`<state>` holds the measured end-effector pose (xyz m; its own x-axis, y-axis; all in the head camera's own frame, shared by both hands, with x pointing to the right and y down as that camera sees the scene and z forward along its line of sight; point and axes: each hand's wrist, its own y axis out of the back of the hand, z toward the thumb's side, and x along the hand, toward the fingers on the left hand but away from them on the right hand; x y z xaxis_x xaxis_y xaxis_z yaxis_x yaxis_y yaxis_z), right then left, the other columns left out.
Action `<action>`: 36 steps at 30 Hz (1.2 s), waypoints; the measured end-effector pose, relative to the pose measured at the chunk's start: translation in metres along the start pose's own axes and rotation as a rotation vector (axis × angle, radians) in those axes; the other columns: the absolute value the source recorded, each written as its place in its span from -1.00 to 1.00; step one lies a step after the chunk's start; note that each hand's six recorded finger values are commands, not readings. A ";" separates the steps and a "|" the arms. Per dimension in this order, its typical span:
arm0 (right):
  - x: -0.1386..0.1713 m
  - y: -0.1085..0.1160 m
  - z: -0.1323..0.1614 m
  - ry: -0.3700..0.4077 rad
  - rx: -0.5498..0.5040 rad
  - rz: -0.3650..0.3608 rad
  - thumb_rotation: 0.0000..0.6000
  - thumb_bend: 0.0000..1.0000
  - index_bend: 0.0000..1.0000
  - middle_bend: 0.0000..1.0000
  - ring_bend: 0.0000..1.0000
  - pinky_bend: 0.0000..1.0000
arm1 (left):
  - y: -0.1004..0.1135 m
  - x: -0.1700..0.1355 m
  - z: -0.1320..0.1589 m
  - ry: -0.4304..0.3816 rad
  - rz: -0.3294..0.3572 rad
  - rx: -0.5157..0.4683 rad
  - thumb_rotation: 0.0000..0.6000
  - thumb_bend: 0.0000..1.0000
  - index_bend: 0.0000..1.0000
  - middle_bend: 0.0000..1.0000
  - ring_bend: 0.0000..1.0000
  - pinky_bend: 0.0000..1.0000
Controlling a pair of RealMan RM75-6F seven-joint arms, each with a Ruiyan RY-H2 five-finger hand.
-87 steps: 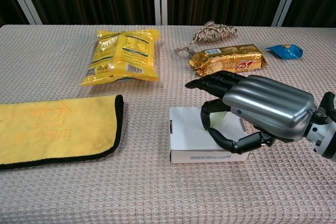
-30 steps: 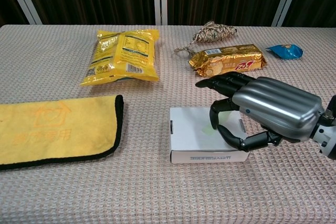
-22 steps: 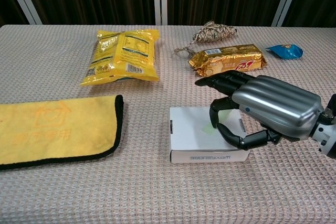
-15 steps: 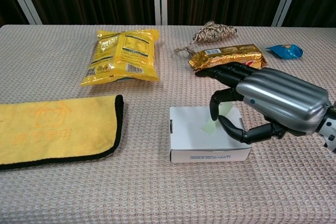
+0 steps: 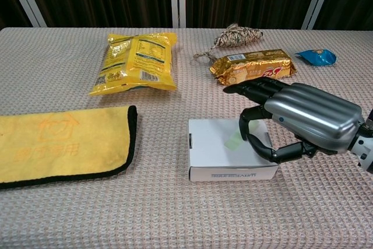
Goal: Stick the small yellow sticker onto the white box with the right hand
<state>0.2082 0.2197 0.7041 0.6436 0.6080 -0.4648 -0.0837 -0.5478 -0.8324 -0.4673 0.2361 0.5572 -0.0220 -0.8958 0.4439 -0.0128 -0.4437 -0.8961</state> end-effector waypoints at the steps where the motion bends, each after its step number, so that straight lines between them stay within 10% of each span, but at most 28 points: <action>1: 0.000 0.000 0.000 0.000 -0.001 -0.002 -0.27 0.18 -0.09 -1.00 -1.00 -1.00 | 0.000 0.000 0.000 -0.001 0.001 0.001 1.00 -1.00 -0.82 -0.86 -0.95 -0.75; 17: 0.037 0.056 -0.029 -0.045 -0.059 -0.235 -0.27 -0.14 -0.83 -1.00 -1.00 -1.00 | 0.005 -0.003 0.003 -0.010 0.017 0.003 1.00 -1.00 -0.82 -0.86 -0.95 -0.75; 31: 0.194 0.081 -0.178 -0.771 0.186 -0.309 -0.25 -0.57 -1.00 -1.00 -1.00 -1.00 | 0.006 -0.006 0.010 -0.024 0.033 0.007 1.00 -1.00 -0.82 -0.86 -0.95 -0.75; 36: 0.231 0.083 -0.192 -0.886 0.215 -0.284 -0.25 -0.57 -1.00 -1.00 -1.00 -1.00 | 0.008 -0.006 0.013 -0.030 0.051 0.008 1.00 -1.00 -0.82 -0.86 -0.95 -0.75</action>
